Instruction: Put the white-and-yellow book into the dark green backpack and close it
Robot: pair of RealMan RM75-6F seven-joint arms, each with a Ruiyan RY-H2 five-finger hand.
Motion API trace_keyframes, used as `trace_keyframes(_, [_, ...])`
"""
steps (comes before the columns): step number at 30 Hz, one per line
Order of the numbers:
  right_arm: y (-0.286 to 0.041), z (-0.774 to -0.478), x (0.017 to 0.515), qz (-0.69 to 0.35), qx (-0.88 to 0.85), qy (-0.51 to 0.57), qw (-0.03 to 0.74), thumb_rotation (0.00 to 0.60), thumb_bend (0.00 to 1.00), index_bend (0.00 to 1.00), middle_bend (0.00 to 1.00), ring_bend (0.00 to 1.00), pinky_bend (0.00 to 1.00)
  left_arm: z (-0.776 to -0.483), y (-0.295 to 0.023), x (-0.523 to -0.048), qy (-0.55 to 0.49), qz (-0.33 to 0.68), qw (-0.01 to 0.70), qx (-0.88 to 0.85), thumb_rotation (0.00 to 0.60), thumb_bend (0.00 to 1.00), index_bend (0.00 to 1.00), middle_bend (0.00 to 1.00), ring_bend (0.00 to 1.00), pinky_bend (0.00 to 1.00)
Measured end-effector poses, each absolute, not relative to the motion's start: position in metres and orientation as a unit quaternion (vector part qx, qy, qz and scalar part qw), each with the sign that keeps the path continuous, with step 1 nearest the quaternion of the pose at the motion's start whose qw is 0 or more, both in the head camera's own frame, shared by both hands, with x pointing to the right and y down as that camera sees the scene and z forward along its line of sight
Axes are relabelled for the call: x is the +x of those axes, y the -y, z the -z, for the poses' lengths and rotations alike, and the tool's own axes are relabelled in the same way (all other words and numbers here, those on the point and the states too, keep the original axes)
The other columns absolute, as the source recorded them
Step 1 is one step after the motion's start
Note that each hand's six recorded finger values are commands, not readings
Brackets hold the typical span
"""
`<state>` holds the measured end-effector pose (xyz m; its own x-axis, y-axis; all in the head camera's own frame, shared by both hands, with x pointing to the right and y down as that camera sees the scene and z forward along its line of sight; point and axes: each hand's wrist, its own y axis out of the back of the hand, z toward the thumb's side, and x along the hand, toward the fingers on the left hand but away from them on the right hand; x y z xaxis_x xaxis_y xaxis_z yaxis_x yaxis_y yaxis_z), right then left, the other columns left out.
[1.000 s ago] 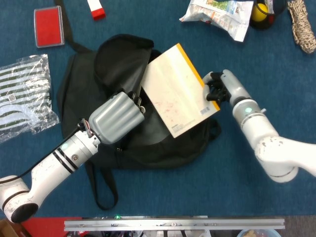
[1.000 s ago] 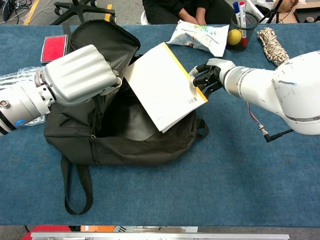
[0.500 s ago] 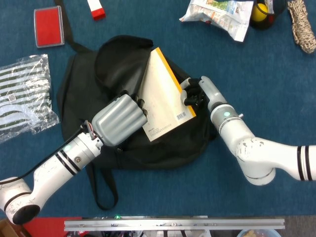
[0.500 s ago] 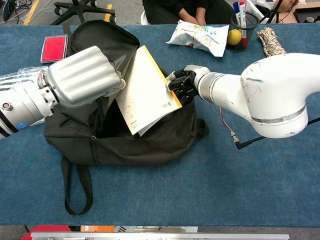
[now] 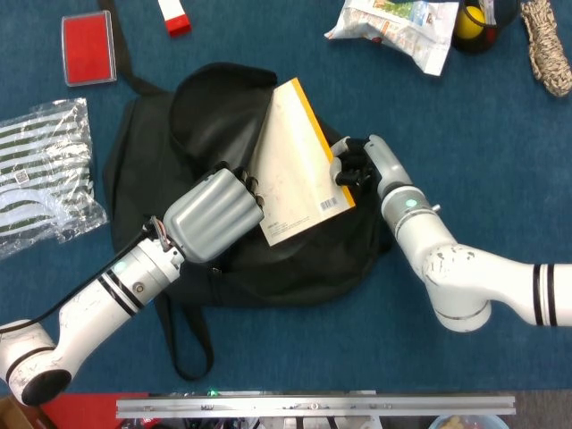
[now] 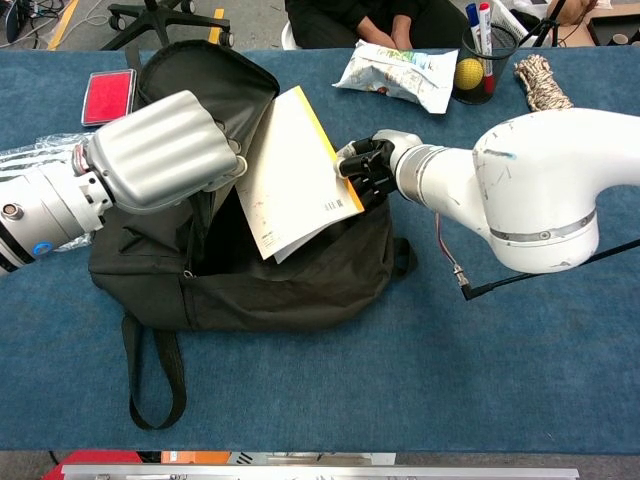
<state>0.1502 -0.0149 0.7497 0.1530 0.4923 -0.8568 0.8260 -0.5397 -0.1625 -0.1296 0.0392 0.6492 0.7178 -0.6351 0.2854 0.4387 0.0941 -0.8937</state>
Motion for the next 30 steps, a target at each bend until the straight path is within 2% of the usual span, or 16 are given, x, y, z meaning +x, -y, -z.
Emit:
trace_keyframes(12, [-0.011, -0.760, 0.121, 0.488, 0.760, -0.394, 0.170, 0.600, 0.54, 0.82, 0.65, 0.61, 0.68, -0.647, -0.041, -0.128, -0.087, 0.365, 0.737, -0.562, 0.600, 0.40, 0.65, 0.59, 0.57, 0.78])
trace_keyframes(17, [-0.010, -0.761, 0.116, 0.488, 0.761, -0.393, 0.167, 0.600, 0.54, 0.82, 0.64, 0.61, 0.68, -0.645, -0.042, -0.128, -0.086, 0.364, 0.739, -0.561, 0.600, 0.40, 0.65, 0.59, 0.56, 0.78])
trace_keyframes(21, [-0.010, -0.761, 0.111, 0.488, 0.766, -0.384, 0.167, 0.600, 0.53, 0.82, 0.60, 0.55, 0.66, -0.644, -0.042, -0.129, -0.086, 0.366, 0.739, -0.559, 0.600, 0.40, 0.65, 0.59, 0.56, 0.78])
trace_keyframes(23, [-0.010, -0.761, 0.110, 0.486, 0.769, -0.378, 0.170, 0.600, 0.51, 0.77, 0.53, 0.48, 0.60, -0.644, -0.042, -0.130, -0.086, 0.367, 0.739, -0.558, 0.600, 0.40, 0.65, 0.59, 0.56, 0.78])
trace_keyframes(25, [-0.011, -0.760, 0.108, 0.482, 0.775, -0.370, 0.174, 0.600, 0.50, 0.65, 0.44, 0.38, 0.51, -0.644, -0.042, -0.131, -0.087, 0.369, 0.738, -0.558, 0.600, 0.40, 0.65, 0.59, 0.56, 0.78])
trace_keyframes(30, [-0.010, -0.753, 0.108, 0.468, 0.794, -0.343, 0.180, 0.600, 0.48, 0.43, 0.31, 0.26, 0.41, -0.645, -0.041, -0.133, -0.084, 0.372, 0.738, -0.557, 0.600, 0.40, 0.65, 0.59, 0.56, 0.78])
